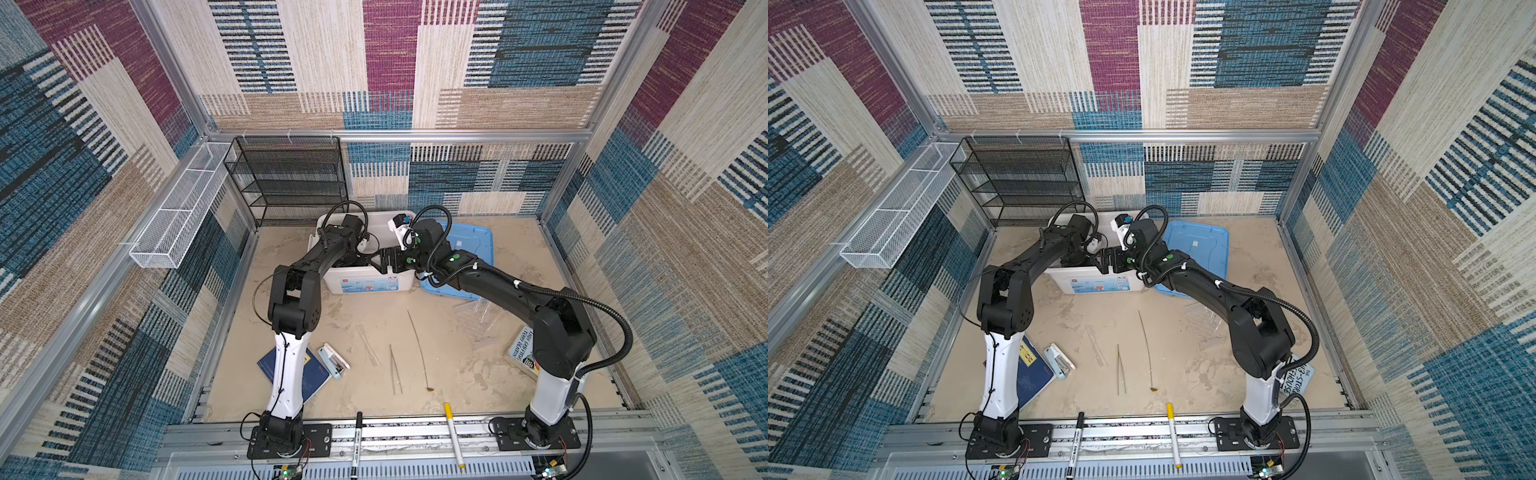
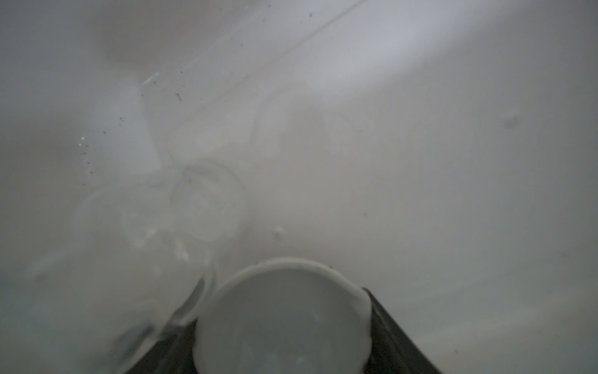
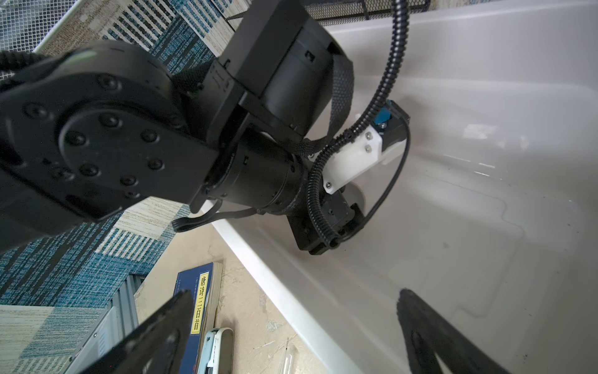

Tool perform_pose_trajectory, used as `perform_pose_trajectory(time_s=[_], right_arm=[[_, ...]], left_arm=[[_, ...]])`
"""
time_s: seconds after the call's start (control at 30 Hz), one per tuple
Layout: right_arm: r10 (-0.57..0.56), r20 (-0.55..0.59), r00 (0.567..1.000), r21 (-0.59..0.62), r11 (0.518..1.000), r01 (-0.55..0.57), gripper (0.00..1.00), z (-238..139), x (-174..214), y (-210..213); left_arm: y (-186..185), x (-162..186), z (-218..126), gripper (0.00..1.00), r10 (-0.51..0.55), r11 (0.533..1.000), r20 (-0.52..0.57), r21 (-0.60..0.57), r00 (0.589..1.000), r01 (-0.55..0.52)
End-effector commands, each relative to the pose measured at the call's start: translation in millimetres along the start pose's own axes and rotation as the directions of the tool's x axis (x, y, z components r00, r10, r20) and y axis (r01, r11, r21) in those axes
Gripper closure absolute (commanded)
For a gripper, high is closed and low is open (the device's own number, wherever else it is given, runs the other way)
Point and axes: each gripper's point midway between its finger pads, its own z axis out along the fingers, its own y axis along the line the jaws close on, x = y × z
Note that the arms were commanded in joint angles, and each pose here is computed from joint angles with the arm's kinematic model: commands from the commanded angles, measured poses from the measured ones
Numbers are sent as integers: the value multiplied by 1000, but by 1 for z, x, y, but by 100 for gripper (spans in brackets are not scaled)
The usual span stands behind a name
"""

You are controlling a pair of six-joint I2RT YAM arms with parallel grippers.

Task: Organize the chemistry lab equipment
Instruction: 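Lower the dish into the white bin beside the beaker with the left gripper, then open the left gripper to release the dish inside the bin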

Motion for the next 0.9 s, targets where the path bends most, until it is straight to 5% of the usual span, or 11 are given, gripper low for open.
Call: perform_pose_trajectory(time_s=[0.0, 0.53, 0.77, 0.87], right_arm=[[-5, 15, 1000, 15, 1000, 5, 0, 2, -2, -4], [3, 11, 1000, 16, 1000, -3, 0, 5, -1, -5], [11, 15, 1000, 10, 1000, -11, 0, 3, -3, -2], [13, 15, 1000, 9, 1000, -13, 0, 1, -3, -2]], left_arm=[[0, 4, 5, 34, -18, 1000, -21, 1, 1000, 18], [-10, 6, 12, 22, -34, 998, -30, 49, 999, 35], [-10, -6, -13, 1, -44, 997, 28, 58, 999, 43], [-9, -8, -21, 1, -40, 998, 46, 56, 998, 37]])
